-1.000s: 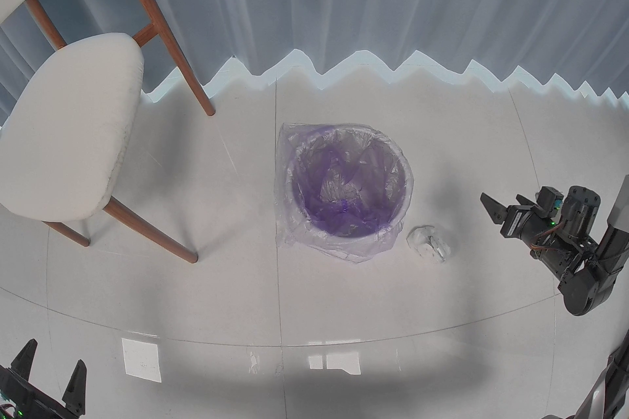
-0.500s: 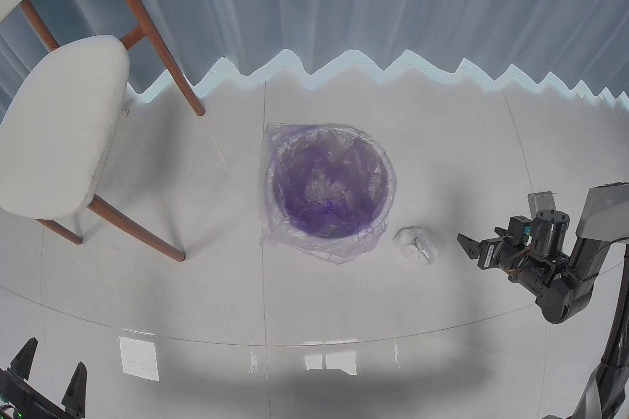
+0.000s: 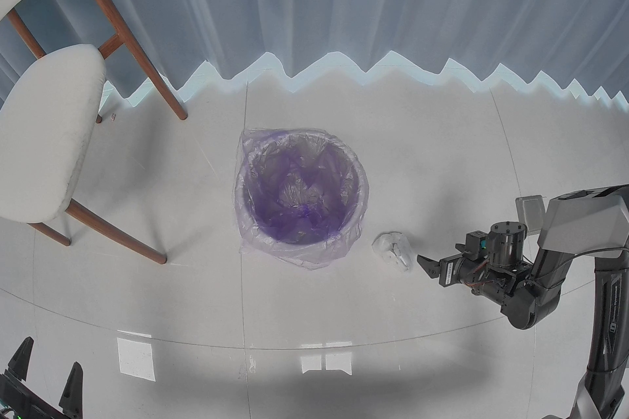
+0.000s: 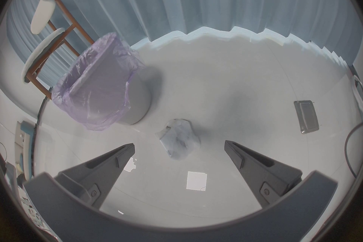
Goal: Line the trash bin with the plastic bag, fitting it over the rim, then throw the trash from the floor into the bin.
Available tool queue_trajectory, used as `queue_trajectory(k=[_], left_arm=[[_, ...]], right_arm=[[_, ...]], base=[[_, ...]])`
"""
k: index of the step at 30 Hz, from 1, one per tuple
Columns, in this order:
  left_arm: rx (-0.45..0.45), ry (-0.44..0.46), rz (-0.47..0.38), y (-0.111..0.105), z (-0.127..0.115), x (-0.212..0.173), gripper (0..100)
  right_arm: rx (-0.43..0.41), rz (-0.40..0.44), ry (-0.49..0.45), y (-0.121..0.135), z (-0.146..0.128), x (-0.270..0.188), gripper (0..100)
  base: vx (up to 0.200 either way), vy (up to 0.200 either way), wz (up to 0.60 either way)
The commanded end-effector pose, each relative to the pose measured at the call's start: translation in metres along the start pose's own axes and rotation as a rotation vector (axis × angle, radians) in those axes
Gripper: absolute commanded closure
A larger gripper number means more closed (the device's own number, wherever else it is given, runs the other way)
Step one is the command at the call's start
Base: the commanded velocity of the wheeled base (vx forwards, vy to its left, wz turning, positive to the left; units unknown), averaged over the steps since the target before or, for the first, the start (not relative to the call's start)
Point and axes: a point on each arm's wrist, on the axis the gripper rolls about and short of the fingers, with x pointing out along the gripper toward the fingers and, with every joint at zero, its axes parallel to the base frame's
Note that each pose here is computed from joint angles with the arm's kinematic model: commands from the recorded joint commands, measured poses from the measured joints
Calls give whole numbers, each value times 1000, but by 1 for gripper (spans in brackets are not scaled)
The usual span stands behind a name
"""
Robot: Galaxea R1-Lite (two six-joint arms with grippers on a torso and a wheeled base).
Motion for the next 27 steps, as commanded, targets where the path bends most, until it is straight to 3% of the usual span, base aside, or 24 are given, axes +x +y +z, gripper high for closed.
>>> queue_trajectory(k=[1,15,27], left_arm=[[3,0,0,0,-5,0,0],[0,-2,2,0,-5,0,0],[0,-2,2,0,-5,0,0]], right_arm=[[-19,3,45,14,-11,23,0],[-41,20,97,29,-18,69,0],[-40,18,104,31,0,99,0]], base=[[0,0,0],[0,0,0],[0,0,0]])
